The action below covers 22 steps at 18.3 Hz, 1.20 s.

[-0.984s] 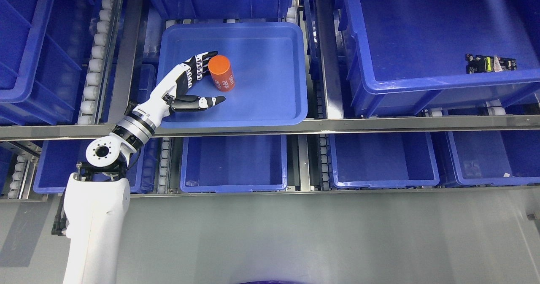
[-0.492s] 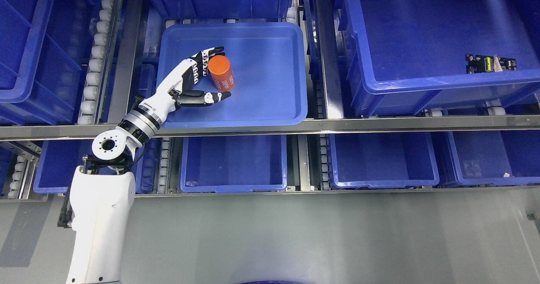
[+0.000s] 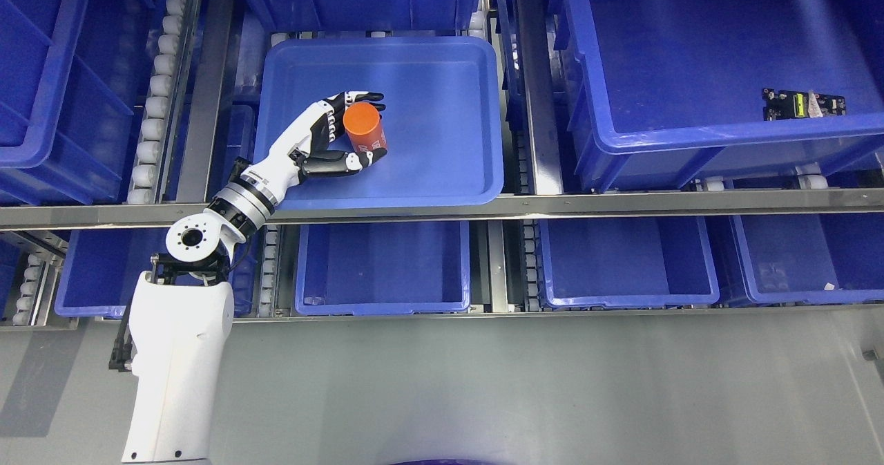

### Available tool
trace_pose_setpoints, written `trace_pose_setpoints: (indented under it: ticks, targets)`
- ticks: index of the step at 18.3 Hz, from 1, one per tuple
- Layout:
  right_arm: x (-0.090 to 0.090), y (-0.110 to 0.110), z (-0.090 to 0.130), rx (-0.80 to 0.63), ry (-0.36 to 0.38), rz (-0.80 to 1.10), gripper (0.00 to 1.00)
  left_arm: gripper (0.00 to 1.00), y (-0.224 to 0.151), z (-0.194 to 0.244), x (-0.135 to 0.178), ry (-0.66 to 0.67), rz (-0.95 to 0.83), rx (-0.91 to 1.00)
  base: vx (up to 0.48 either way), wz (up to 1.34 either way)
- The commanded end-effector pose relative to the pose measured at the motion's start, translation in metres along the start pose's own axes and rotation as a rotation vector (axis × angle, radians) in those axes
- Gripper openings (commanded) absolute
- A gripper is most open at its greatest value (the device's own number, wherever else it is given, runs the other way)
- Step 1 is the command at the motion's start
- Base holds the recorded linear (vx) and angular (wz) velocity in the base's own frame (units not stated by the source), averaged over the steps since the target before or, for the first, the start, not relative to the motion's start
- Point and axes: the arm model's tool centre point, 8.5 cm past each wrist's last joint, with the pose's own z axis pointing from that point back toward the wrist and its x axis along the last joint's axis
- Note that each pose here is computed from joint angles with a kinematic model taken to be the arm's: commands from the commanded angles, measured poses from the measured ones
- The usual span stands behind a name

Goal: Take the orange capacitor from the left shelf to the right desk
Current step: 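Lift the capacitor up and out of the blue tray with the left hand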

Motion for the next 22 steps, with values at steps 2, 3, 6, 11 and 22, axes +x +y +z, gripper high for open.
trace_pose_setpoints:
  ticks: [2,3,6,11,22]
  targets:
    - [-0.007,-0.011,0.0,-0.017,0.002,-0.007,1.0,0.12,0.009,0.007,-0.01,-0.071,0.016,0.079,0.0,0.0]
    - [-0.007,-0.011,0.0,-0.017,0.002,-0.007,1.0,0.07,0.009,0.007,-0.011,-0.081,0.009,0.081,0.0,0.0]
    - [-0.007,-0.011,0.0,-0.017,0.002,-0.007,1.0,0.03,0.009,0.008,-0.012,-0.083,0.01,0.083,0.0,0.0]
    - [-0.007,-0.011,0.0,-0.017,0.002,-0.007,1.0,0.0,0.013,0.01,-0.004,-0.143,-0.027,0.096,0.0,0.0]
    - [-0.007,-0.011,0.0,-0.017,0.002,-0.007,1.0,0.01,0.058,0.029,0.101,-0.721,-0.084,0.629,0.0,0.0]
